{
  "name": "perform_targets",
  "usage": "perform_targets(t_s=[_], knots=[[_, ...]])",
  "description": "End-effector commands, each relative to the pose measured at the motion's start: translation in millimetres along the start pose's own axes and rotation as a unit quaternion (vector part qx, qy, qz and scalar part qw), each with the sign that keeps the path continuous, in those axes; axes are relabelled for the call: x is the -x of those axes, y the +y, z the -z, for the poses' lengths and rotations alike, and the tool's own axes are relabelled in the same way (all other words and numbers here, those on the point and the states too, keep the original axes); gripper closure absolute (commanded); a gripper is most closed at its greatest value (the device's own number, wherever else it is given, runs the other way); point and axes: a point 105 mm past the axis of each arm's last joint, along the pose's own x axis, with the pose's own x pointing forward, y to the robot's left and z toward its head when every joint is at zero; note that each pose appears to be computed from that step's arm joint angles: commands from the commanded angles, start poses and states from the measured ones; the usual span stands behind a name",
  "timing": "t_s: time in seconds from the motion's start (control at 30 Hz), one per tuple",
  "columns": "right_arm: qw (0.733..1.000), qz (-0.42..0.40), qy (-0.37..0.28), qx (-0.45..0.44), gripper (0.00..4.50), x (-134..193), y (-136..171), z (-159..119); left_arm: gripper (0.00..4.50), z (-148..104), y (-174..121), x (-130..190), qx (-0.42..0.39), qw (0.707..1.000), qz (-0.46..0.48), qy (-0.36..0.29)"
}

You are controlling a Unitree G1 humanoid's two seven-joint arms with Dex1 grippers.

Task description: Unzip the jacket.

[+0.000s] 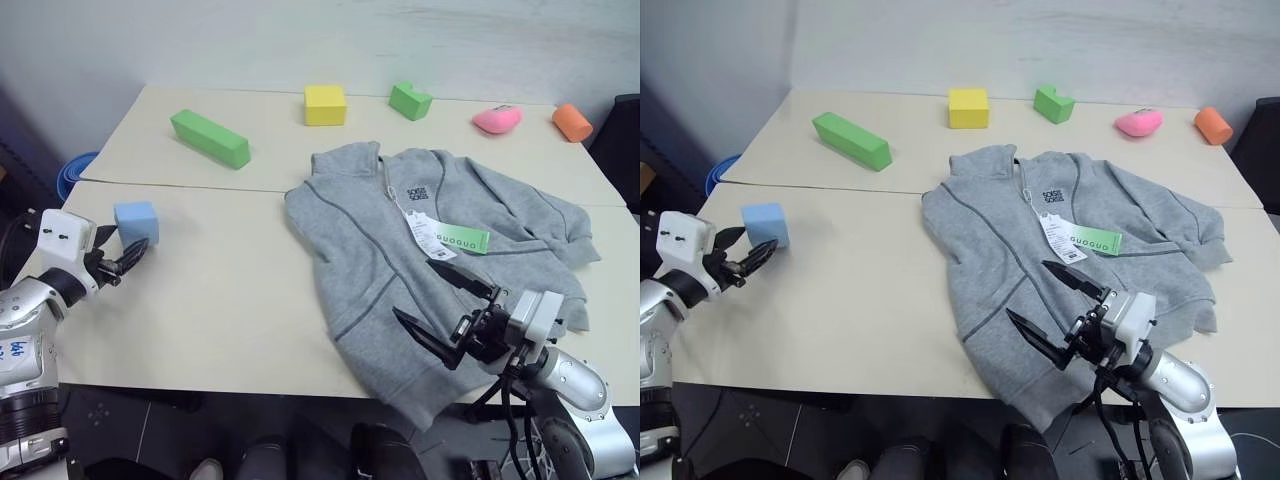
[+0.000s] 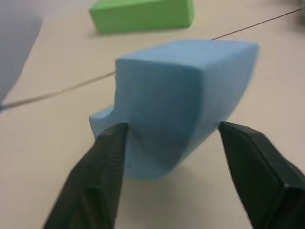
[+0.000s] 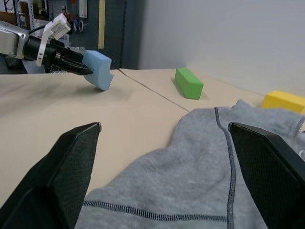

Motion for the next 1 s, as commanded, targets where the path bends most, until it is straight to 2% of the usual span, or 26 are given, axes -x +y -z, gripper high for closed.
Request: perform_targets(t_s=[0.03,0.1,0.2,0.27,0.33,0.43,0.63,0.7,0.87,1.0], knots=[[1.0,0.006,0.005,0.014,0.0,10,-2,0,0.02,-43,3,2,0.01,0.998,0.011,-0.069],[1.0,0.012,0.012,0.015,0.0,13,-3,2,0.02,-67,-14,2,0.014,0.989,0.075,-0.124],[1.0,0.024,0.015,0.014,0.0,15,-4,-1,0.02,-101,-32,2,-0.025,0.97,0.148,-0.19],[0.999,0.033,0.015,0.01,0.0,17,-4,-4,0.02,-108,-48,-7,-0.091,0.956,0.208,-0.183],[0.999,0.032,0.019,-0.001,0.0,17,-2,-6,0.02,-103,-72,-17,-0.159,0.932,0.288,-0.154],[0.999,0.029,0.034,-0.007,0.0,16,4,-7,0.02,-95,-120,-49,-0.282,0.866,0.394,-0.126],[0.996,0.052,0.066,0.019,0.0,14,5,-6,0.02,-72,-188,-100,-0.448,0.755,0.469,-0.101],[0.993,0.079,0.074,0.038,0.0,15,2,-7,0.02,-60,-204,-111,-0.481,0.731,0.478,-0.078],[0.981,0.163,0.079,0.073,0.0,35,-3,-12,0.02,-57,-230,-141,-0.532,0.733,0.42,-0.053],[0.966,0.226,0.094,0.085,0.0,59,-5,-11,0.02,-61,-237,-154,-0.57,0.729,0.377,-0.049]])
